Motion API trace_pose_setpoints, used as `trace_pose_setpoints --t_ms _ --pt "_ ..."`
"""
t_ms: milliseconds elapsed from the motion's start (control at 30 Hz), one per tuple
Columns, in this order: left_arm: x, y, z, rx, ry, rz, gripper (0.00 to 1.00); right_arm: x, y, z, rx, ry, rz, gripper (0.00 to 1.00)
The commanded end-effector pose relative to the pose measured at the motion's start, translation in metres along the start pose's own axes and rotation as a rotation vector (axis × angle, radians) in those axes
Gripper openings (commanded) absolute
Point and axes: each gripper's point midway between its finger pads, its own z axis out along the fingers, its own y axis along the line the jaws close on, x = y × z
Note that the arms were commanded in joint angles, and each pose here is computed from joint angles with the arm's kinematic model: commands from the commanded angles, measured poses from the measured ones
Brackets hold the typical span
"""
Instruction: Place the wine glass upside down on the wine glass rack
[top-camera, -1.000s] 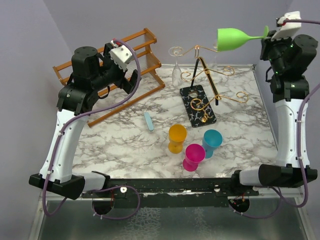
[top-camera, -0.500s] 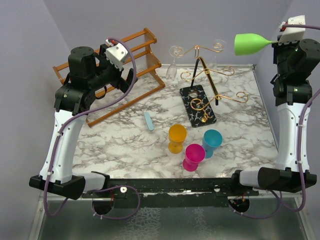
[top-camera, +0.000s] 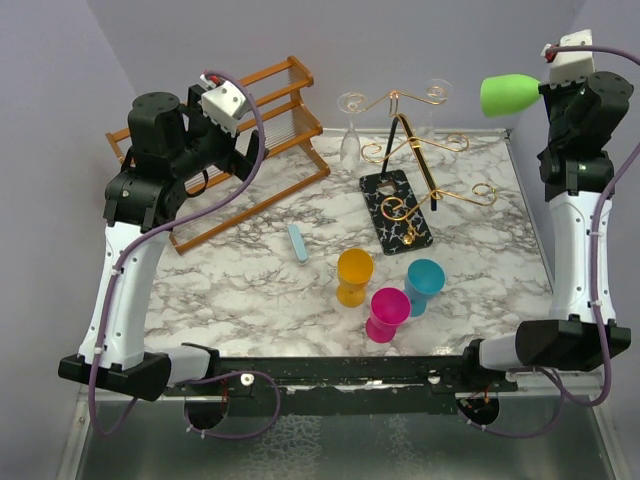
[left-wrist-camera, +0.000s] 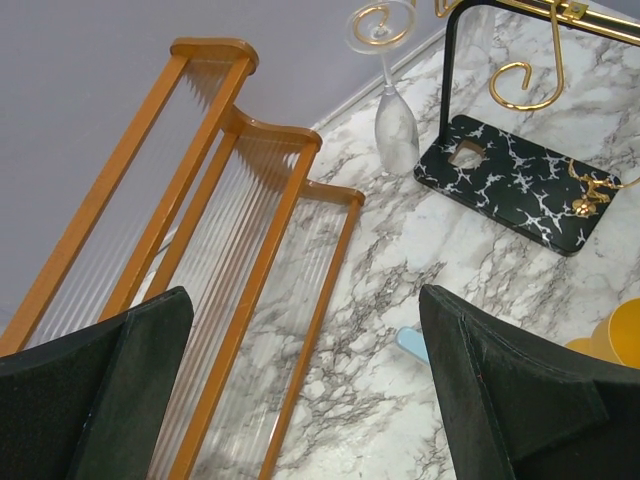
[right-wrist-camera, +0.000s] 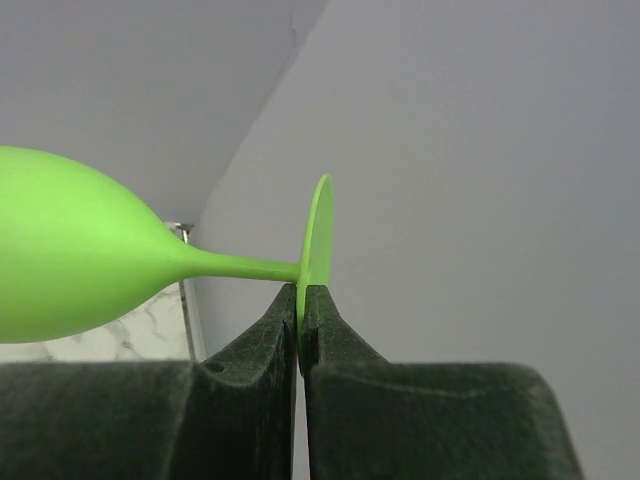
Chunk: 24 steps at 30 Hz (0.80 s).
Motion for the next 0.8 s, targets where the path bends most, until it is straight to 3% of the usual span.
trace_pose_setpoints --t_ms 0,533,767 --pt "-0.009 0.008 -0.01 -0.05 -0.037 0.015 0.99 -0.012 -0.021 0.002 0.093 -0.024 -0.067 0.02" --pt "-0.012 0.011 -0.016 -0.058 -0.049 0.025 0.99 -0.006 0.048 0.036 0.111 -0.02 -0.408 0.02" --pt "-0.015 0.011 -0.021 -0.055 -0.062 0.029 0.99 -0.005 0.094 0.044 0.008 -0.066 -0.549 0.03"
